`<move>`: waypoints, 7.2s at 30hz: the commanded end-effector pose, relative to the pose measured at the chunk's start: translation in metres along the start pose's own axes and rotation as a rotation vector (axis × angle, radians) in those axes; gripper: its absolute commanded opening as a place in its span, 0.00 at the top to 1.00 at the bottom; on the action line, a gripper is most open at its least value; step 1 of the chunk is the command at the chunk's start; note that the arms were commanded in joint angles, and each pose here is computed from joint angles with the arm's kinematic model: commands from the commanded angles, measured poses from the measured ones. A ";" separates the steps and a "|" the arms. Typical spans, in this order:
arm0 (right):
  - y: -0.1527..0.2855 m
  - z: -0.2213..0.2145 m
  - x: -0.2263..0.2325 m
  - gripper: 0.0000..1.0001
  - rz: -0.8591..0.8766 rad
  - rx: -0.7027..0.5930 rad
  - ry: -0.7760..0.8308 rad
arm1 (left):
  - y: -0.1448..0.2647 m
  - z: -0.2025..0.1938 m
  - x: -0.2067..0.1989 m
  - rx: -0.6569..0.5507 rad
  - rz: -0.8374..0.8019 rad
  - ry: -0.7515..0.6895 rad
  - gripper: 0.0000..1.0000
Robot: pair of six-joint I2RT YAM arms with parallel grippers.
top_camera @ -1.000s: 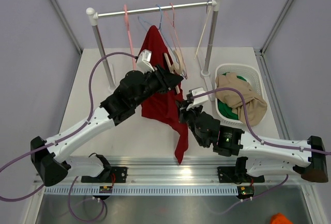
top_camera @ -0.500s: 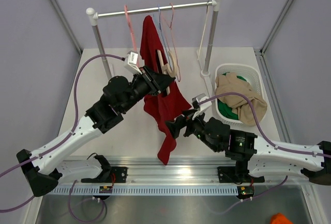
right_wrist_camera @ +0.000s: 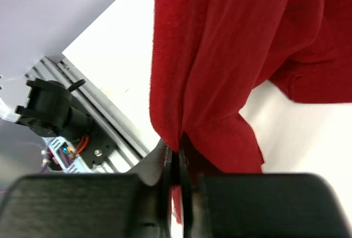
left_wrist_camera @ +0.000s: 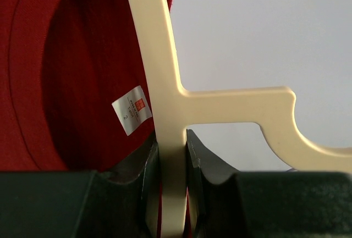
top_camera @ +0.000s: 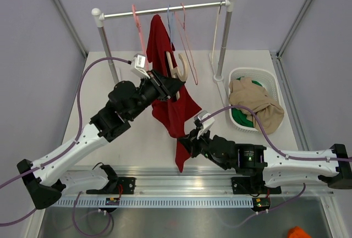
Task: Remove the t-shirt from the hanger
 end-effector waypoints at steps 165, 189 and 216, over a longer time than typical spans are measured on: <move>0.100 0.260 -0.224 1.00 -1.061 -1.087 -0.095 | 0.186 -0.008 0.019 0.239 -0.258 -0.391 1.00; 0.038 0.049 -0.294 0.27 -1.086 -0.619 -0.568 | 0.152 0.011 0.001 0.152 -0.235 -0.228 1.00; 0.105 0.163 -0.051 0.10 0.267 -0.321 -0.239 | 0.067 0.047 -0.019 -0.170 -0.247 0.180 1.00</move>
Point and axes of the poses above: each gripper's point midway between its finger pads, its own y axis back along the fingers, its own x axis along the line the jaws close on, z = x × y, the point moved 9 cm from there along y, back along the fingers, and after that the axes turned 7 degrees about -y, right-handed, at the moved point
